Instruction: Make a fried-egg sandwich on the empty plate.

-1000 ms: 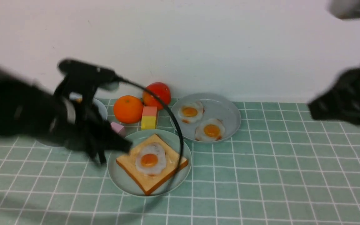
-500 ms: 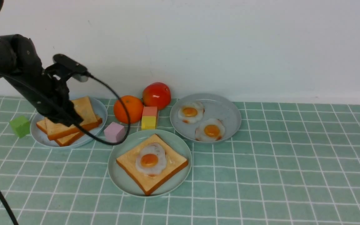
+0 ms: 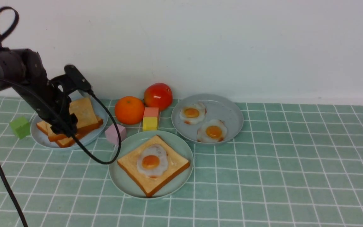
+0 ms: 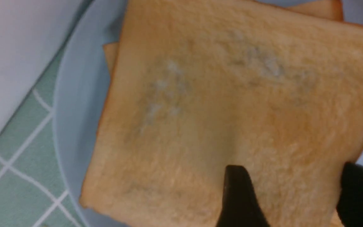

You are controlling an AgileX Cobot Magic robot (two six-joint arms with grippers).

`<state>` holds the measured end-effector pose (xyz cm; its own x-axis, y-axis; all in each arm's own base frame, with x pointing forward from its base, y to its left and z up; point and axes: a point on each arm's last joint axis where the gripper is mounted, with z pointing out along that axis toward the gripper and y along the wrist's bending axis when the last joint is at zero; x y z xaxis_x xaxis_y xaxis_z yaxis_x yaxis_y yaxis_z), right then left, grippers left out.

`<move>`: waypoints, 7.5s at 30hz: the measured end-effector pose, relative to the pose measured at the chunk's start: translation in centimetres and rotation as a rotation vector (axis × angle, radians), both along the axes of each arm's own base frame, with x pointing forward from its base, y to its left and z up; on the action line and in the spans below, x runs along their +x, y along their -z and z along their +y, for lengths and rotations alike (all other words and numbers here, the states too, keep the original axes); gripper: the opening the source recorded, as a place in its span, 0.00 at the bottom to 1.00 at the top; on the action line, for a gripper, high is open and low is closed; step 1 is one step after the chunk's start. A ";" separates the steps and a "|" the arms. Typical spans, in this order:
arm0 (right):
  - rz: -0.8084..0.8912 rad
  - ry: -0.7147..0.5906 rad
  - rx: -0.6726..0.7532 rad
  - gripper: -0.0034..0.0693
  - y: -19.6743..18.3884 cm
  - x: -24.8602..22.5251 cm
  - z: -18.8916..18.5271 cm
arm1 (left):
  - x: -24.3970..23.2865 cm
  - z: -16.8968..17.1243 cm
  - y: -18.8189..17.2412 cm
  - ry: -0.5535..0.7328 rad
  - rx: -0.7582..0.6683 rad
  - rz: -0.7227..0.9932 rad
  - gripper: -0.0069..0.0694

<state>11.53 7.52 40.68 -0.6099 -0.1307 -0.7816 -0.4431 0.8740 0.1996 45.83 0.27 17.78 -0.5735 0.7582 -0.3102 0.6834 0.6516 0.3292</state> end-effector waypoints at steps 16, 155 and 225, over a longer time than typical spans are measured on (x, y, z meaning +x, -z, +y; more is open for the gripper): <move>0.000 -0.004 0.040 0.07 -0.2 0.0 0.2 | -1.2 -0.2 -2.2 -0.101 -0.047 0.046 0.08; -0.403 0.431 -0.132 0.03 23.3 -6.3 -7.2 | -40.6 -4.1 -5.3 -0.103 -1.200 -0.606 0.09; -0.398 0.430 -0.135 0.10 23.3 -6.3 -7.2 | -40.6 0.1 0.8 -0.824 -0.868 -0.711 0.07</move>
